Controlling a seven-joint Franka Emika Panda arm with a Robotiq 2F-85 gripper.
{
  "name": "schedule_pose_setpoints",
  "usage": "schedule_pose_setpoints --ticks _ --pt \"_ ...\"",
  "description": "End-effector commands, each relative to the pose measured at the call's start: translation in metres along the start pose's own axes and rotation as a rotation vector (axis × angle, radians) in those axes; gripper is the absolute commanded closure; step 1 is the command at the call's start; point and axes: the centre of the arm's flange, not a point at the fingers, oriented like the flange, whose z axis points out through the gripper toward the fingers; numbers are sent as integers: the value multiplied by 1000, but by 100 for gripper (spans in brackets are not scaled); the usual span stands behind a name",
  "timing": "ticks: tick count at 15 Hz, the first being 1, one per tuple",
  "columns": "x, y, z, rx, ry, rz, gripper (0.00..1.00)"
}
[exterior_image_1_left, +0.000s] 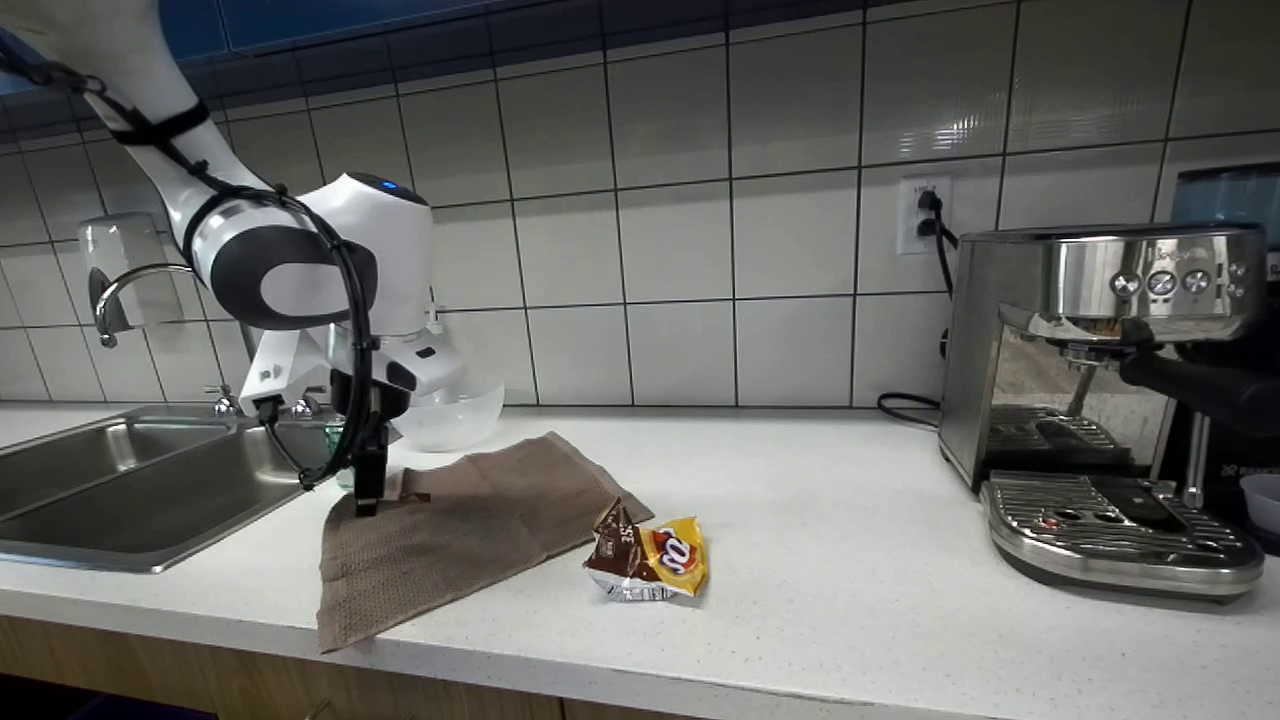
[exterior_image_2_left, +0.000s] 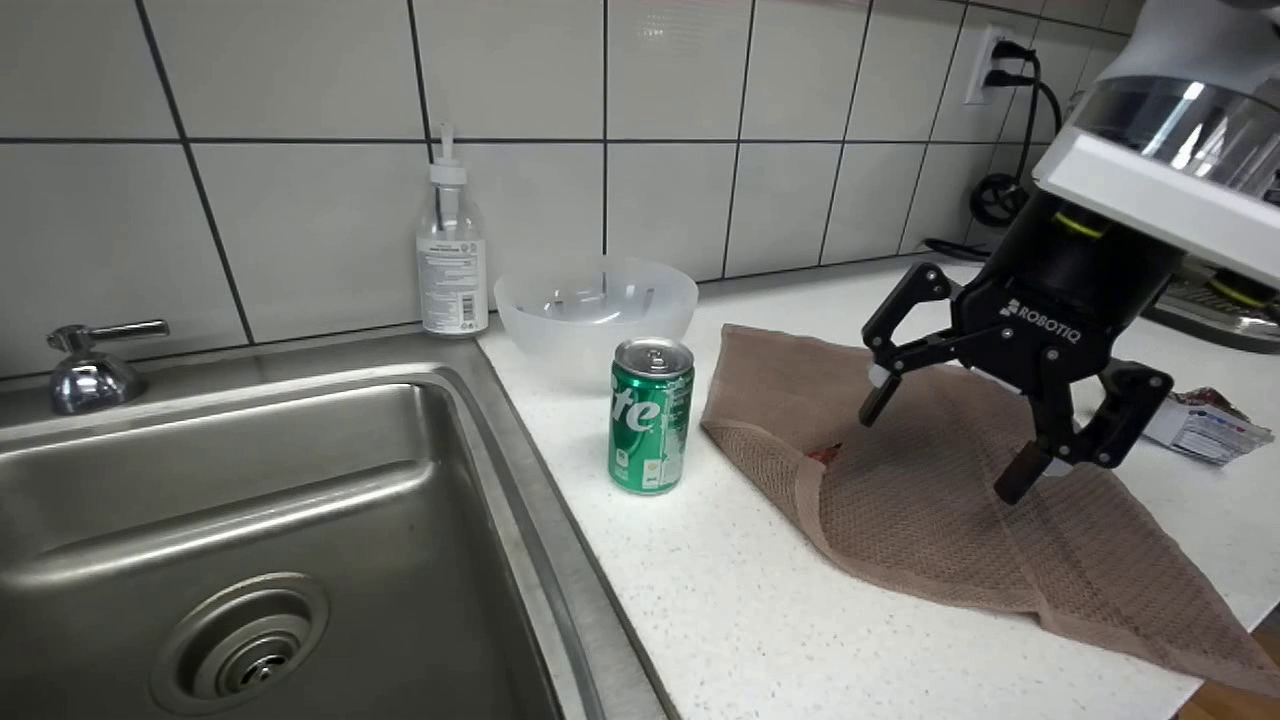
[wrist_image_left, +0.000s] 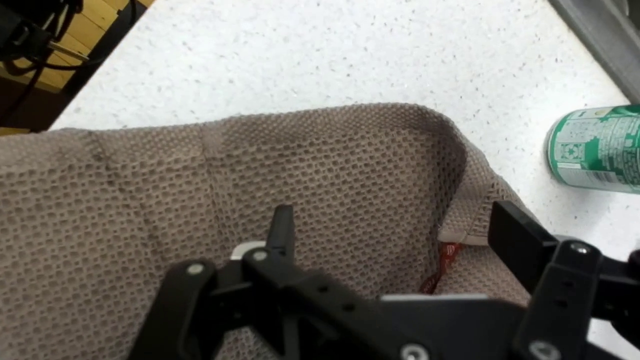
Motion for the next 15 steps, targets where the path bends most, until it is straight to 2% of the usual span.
schedule_pose_setpoints --ticks 1,9,15 --pt "11 -14 10 12 16 97 0" --pt "16 -24 18 13 15 208 0" --pt "15 -40 20 30 25 246 0"
